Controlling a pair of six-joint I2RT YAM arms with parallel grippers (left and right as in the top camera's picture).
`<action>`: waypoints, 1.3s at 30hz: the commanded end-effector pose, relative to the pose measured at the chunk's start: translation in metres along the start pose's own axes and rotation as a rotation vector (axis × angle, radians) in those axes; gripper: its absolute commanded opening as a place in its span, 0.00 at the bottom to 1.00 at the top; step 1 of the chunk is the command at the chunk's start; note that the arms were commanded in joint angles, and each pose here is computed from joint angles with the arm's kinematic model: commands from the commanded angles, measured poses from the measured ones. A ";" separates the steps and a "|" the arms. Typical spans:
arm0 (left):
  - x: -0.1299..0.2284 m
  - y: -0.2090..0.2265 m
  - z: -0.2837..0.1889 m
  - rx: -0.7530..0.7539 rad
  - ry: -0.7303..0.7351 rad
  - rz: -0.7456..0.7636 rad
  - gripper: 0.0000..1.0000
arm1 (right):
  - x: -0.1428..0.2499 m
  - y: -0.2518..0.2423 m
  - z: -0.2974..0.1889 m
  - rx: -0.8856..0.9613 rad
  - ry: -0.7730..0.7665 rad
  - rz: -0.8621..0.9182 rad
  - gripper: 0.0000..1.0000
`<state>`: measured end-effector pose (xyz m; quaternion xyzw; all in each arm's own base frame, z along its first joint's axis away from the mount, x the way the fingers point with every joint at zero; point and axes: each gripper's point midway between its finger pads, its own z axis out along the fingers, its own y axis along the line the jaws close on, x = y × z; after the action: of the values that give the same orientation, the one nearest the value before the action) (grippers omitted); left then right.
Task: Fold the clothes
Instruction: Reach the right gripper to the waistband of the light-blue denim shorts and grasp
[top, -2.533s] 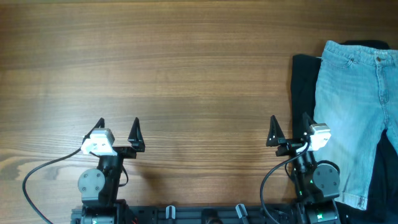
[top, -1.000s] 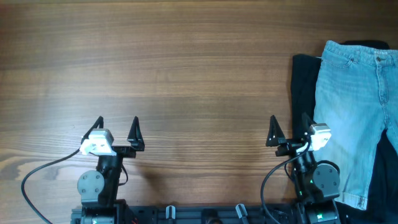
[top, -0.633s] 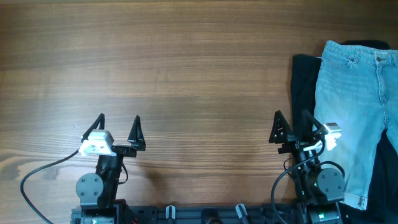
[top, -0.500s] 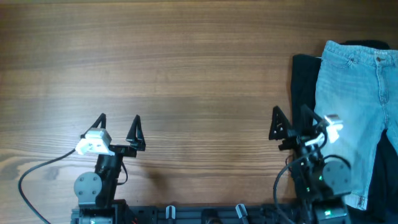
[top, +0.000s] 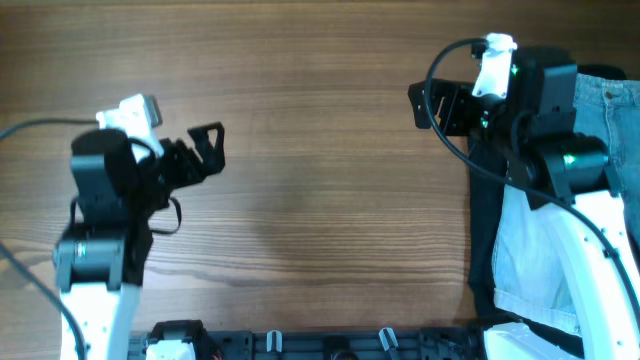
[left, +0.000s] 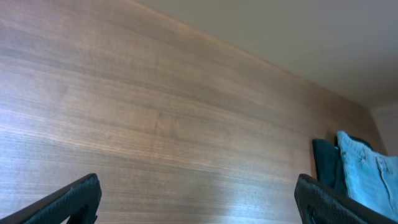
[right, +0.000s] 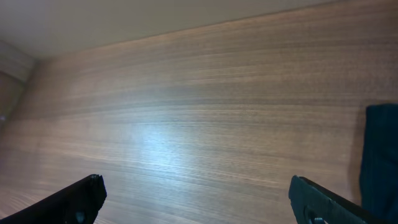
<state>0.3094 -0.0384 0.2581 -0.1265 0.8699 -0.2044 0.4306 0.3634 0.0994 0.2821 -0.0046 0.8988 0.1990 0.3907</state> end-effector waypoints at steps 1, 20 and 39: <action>-0.011 -0.012 0.011 0.052 0.036 -0.017 1.00 | -0.005 -0.041 0.012 0.152 0.014 0.053 1.00; 0.024 -0.009 0.022 0.073 0.209 -0.046 1.00 | 0.034 -0.140 0.063 0.127 0.241 0.425 1.00; 0.057 -0.004 0.052 0.020 0.352 -0.035 1.00 | -0.045 -0.175 0.043 0.524 0.035 0.177 1.00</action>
<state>0.3150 -0.0663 0.1864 -0.1253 0.9264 -0.2381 0.2634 0.4469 -0.0145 0.2289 0.1142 0.9328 0.0332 0.3401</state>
